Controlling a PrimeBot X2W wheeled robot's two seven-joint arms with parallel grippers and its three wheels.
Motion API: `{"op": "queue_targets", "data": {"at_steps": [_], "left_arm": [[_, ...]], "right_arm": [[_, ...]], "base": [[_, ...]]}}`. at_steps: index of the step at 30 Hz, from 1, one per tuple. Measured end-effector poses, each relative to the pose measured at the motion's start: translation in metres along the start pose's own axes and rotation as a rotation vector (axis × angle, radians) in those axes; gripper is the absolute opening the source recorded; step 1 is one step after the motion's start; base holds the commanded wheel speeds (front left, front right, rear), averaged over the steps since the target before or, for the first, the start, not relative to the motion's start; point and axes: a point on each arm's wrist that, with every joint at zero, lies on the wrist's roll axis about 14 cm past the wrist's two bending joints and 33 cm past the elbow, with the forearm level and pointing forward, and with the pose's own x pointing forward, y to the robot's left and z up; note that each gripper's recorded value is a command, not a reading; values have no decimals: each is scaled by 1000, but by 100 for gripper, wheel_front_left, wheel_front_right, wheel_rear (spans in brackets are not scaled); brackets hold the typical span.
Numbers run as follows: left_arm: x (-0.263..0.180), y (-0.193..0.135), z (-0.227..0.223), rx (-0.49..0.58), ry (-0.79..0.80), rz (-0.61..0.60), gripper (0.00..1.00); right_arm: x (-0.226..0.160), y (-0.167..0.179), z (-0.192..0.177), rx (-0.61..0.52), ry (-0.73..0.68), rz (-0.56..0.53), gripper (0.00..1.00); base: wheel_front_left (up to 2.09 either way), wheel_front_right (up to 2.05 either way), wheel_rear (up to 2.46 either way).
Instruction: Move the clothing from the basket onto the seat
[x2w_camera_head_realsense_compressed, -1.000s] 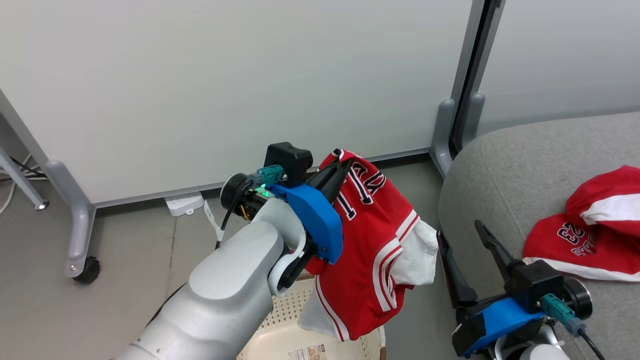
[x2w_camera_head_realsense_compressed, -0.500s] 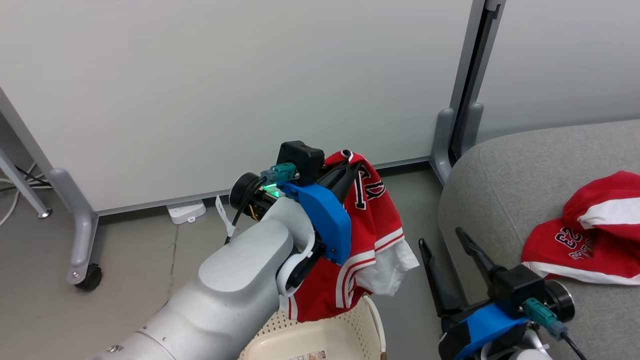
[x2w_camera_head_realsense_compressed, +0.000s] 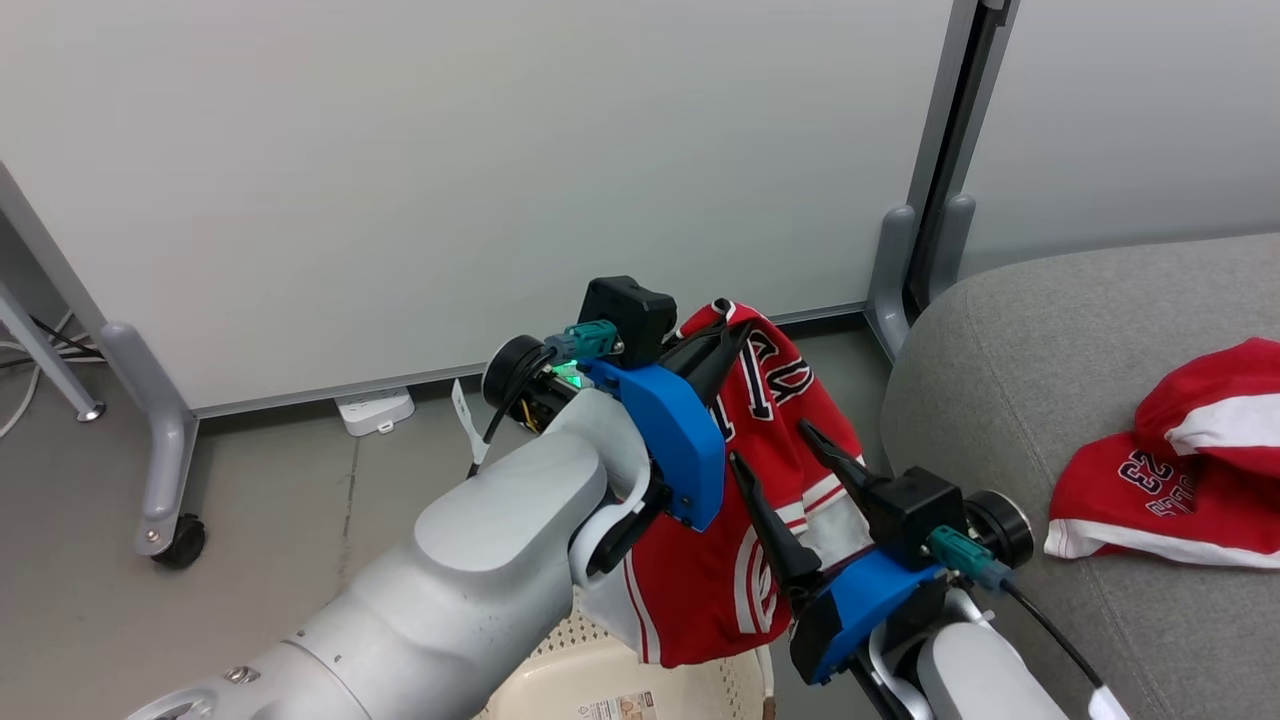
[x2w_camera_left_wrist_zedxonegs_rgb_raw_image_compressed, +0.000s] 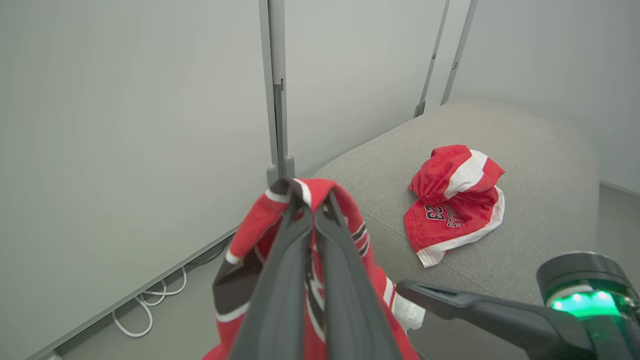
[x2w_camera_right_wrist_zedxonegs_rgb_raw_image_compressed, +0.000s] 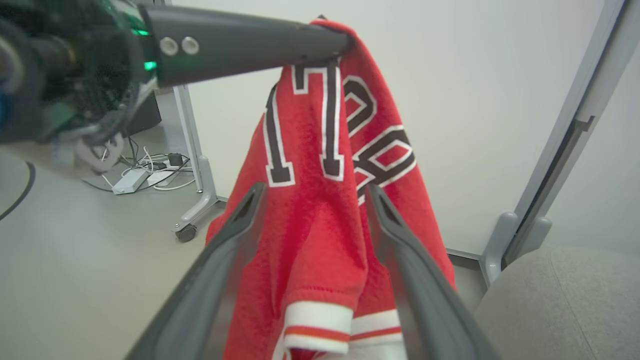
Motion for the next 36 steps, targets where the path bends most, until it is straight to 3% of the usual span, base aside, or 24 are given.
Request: {"op": "queue_targets", "data": {"at_steps": [14, 15, 16, 36], "left_arm": [[1, -9, 2, -5, -6, -31, 0], [1, -10, 2, -7, -7, -33, 0], [1, -11, 2, -8, -7, -36, 0], [2, -13, 6, -12, -10, -41, 0]], "right_arm": [[39, 10, -26, -12, 155, 98, 100], [39, 12, -30, -9, 170, 107, 40], [40, 13, -31, -4, 174, 110, 0], [41, 2, -36, -5, 174, 93, 0]], "base": [[0, 0, 0], [0, 0, 0], [0, 0, 0], [0, 0, 0]]}}
